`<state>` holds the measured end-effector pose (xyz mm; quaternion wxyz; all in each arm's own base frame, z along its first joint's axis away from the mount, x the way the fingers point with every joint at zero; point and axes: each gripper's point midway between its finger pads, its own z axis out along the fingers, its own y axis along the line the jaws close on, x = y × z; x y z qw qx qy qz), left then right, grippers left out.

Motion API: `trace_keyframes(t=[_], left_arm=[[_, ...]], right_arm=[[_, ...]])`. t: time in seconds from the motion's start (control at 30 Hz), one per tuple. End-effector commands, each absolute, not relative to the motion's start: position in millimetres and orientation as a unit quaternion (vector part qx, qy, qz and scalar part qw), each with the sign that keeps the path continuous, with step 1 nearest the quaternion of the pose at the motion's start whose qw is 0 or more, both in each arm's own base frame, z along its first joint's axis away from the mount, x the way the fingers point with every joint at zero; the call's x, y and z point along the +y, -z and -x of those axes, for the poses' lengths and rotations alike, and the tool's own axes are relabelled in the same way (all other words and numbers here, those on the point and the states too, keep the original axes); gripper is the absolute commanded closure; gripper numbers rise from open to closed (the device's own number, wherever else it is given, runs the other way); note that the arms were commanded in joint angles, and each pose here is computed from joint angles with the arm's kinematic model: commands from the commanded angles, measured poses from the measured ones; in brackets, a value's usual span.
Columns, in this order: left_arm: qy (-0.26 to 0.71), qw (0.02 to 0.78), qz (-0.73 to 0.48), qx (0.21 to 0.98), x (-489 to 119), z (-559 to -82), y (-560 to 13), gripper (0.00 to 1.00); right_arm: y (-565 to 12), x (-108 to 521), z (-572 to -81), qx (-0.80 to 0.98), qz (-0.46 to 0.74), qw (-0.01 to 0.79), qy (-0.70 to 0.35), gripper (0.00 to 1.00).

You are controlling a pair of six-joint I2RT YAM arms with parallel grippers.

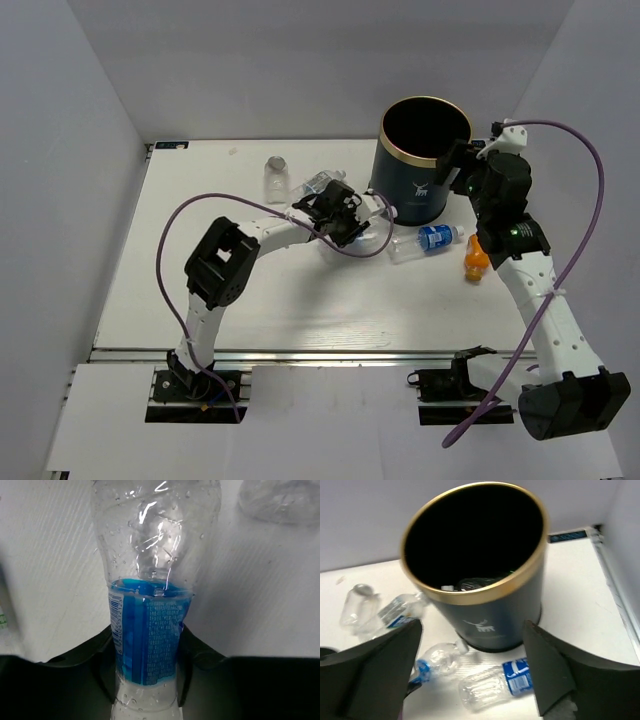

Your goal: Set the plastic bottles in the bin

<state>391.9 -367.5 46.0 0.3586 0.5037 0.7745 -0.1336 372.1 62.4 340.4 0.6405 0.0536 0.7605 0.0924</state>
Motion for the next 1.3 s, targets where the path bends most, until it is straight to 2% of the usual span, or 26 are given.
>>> trace_keyframes(t=[0.0, 0.03, 0.07, 0.13, 0.17, 0.23, 0.27, 0.33, 0.37, 0.4, 0.47, 0.5, 0.57, 0.67, 0.87, 1.07, 1.17, 1.27], left_arm=[[0.158, 0.439, -0.484, 0.74, -382, -392, -161, 1.0], [0.165, 0.451, -0.474, 0.738, -382, -391, -180, 1.0], [0.167, 0.478, -0.461, 0.728, -384, -395, -210, 1.0], [0.177, 0.515, -0.448, 0.709, -382, -392, -265, 1.0], [0.186, 0.522, -0.444, 0.704, -382, -389, -281, 1.0], [0.223, 0.533, -0.453, 0.679, -386, -373, -317, 1.0], [0.24, 0.537, -0.46, 0.665, -389, -366, -329, 1.0], [0.285, 0.535, -0.482, 0.632, -397, -345, -351, 1.0], [0.304, 0.534, -0.478, 0.627, -396, -342, -358, 1.0], [0.323, 0.541, -0.477, 0.613, -395, -338, -373, 1.0], [0.335, 0.572, -0.461, 0.59, -399, -340, -402, 1.0], [0.332, 0.577, -0.442, 0.601, -403, -351, -401, 1.0], [0.336, 0.619, -0.399, 0.587, -410, -370, -429, 1.0], [0.358, 0.668, -0.345, 0.553, -428, -398, -456, 1.0], [0.436, 0.715, -0.233, 0.494, -459, -438, -503, 1.0], [0.467, 0.737, -0.15, 0.464, -464, -465, -503, 1.0], [0.473, 0.734, -0.118, 0.472, -468, -481, -484, 1.0], [0.476, 0.744, -0.08, 0.461, -464, -491, -488, 0.94]], right_arm=[[-335, 30, -360, 0.754, -0.139, 0.64, -0.047, 0.18], [-331, 27, -359, 0.757, -0.147, 0.635, -0.043, 0.24], [-322, 20, -355, 0.766, -0.159, 0.623, -0.027, 0.47], [-319, 7, -354, 0.763, -0.197, 0.615, -0.01, 0.74], [-313, 4, -350, 0.771, -0.203, 0.604, -0.003, 0.93], [-313, -6, -346, 0.765, -0.221, 0.605, 0.01, 0.99], [-314, -9, -344, 0.763, -0.226, 0.606, 0.012, 0.99], [-314, -16, -339, 0.761, -0.237, 0.604, 0.024, 0.87], [-314, -17, -338, 0.761, -0.239, 0.603, 0.023, 0.87], [-314, -21, -335, 0.76, -0.243, 0.602, 0.027, 0.83], [-306, -23, -333, 0.764, -0.25, 0.594, 0.028, 0.73], [-302, -24, -331, 0.767, -0.252, 0.589, 0.031, 0.63], [-289, -25, -328, 0.777, -0.256, 0.574, 0.036, 0.54], [-275, -29, -322, 0.788, -0.264, 0.555, 0.046, 0.53], [-254, -32, -303, 0.802, -0.283, 0.524, 0.047, 0.46], [-233, -32, -286, 0.814, -0.283, 0.504, 0.051, 0.46], [-220, -32, -280, 0.819, -0.29, 0.492, 0.052, 0.46], [-210, -27, -277, 0.825, -0.296, 0.481, 0.036, 0.45]])
